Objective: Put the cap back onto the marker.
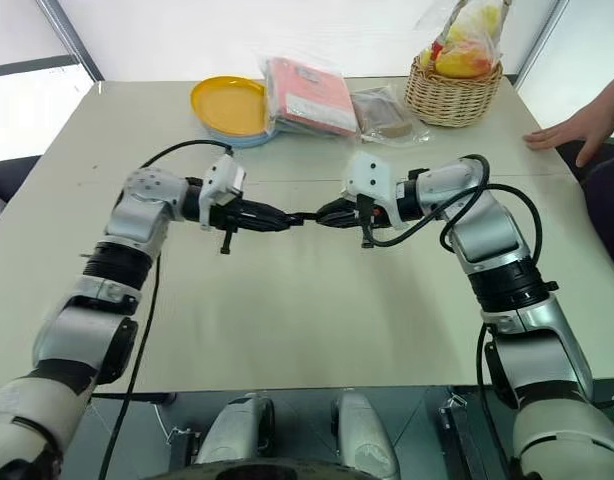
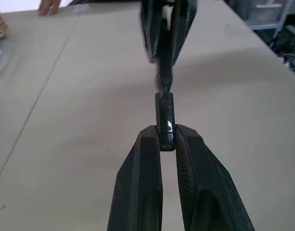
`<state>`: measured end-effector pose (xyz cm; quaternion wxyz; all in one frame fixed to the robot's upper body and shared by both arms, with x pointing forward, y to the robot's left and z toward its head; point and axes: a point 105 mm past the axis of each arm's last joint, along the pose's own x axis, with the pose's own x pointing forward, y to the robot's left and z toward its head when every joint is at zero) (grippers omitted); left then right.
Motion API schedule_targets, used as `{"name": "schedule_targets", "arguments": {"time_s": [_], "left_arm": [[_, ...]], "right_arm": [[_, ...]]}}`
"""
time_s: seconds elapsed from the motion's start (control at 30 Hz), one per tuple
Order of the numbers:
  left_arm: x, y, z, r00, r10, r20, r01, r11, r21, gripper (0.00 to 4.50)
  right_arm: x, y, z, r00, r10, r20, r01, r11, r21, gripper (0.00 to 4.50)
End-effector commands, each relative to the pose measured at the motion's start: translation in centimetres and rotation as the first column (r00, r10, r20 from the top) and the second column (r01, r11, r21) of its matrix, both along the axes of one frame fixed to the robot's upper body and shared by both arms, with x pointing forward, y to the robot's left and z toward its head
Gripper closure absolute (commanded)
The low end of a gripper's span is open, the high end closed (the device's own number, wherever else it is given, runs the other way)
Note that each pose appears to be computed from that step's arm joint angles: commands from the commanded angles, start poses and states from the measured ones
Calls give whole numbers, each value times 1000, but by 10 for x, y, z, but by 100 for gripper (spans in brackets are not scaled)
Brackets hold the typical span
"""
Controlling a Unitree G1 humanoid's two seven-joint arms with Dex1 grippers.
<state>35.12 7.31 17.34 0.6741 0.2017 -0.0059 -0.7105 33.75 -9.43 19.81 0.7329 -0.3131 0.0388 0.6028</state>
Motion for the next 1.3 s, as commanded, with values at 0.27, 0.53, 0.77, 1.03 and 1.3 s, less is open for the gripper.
{"name": "schedule_targets", "arguments": {"time_s": [0.27, 0.53, 0.77, 1.03, 1.3], "left_arm": [[-2, 0, 36, 995, -18, 97, 23, 998, -50, 441], [3, 23, 31, 995, 44, 95, -42, 999, -18, 441], [3, 30, 30, 994, 63, 93, -62, 998, -11, 441], [3, 33, 18, 994, 61, 94, -64, 997, 32, 441], [6, 34, 15, 993, 67, 95, -71, 997, 38, 441]], "right_arm": [[-2, -2, 5, 999, 4, 32, -3, 1000, -16, 450], [-1, -8, 3, 999, -17, 32, 18, 1000, -25, 450], [1, -8, 4, 999, -21, 35, 22, 1000, -21, 450], [2, -7, 8, 999, -19, 46, 20, 1000, -13, 450], [1, -7, 9, 999, -21, 46, 21, 1000, -12, 450]]}}
